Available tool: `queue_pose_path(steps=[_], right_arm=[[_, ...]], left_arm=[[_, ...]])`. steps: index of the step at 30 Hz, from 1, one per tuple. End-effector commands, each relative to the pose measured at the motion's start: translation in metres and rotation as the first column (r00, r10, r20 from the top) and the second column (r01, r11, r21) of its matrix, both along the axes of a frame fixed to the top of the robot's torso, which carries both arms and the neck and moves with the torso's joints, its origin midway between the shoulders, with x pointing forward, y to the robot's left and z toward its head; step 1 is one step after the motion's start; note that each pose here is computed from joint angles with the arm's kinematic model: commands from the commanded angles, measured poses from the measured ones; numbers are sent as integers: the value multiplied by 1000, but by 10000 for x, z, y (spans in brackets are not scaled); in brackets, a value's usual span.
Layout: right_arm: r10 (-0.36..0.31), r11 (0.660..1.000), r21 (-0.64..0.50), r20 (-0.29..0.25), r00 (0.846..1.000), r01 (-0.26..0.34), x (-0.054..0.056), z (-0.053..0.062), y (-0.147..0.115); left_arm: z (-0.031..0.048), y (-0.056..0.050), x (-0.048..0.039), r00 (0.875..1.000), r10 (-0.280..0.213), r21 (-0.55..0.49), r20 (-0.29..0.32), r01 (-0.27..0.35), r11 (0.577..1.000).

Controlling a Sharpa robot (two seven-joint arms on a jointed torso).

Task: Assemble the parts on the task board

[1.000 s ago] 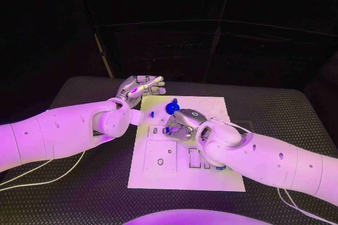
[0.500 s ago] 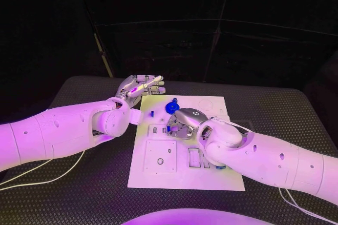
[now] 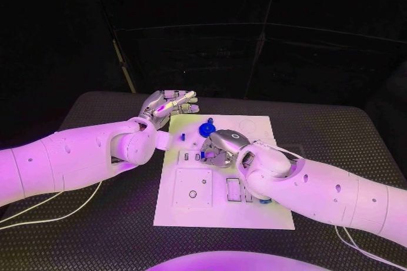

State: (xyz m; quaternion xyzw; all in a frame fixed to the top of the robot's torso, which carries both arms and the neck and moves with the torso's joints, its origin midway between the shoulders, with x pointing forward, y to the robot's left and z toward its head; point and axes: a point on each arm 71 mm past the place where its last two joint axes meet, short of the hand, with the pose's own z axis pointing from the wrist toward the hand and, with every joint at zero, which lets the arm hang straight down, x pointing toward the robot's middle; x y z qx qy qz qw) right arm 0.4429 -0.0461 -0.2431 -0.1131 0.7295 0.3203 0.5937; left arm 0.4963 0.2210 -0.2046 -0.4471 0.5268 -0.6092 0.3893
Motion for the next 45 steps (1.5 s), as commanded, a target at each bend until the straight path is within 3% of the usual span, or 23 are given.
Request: queue_pose_path(steps=[1, 35, 45], right_arm=[[-15, 999, -34, -16, 1000, 14, 3, -49, -17], [-49, 999, -16, -4, 999, 48, 15, -33, -2], [-63, 996, 63, 32, 997, 61, -24, 34, -10]], left_arm=[[16, -9, -2, 1000, -10, -3, 8, 10, 1000], [16, -6, -4, 1000, -10, -3, 6, 10, 1000], [15, -4, -2, 1000, -10, -2, 6, 10, 1000]])
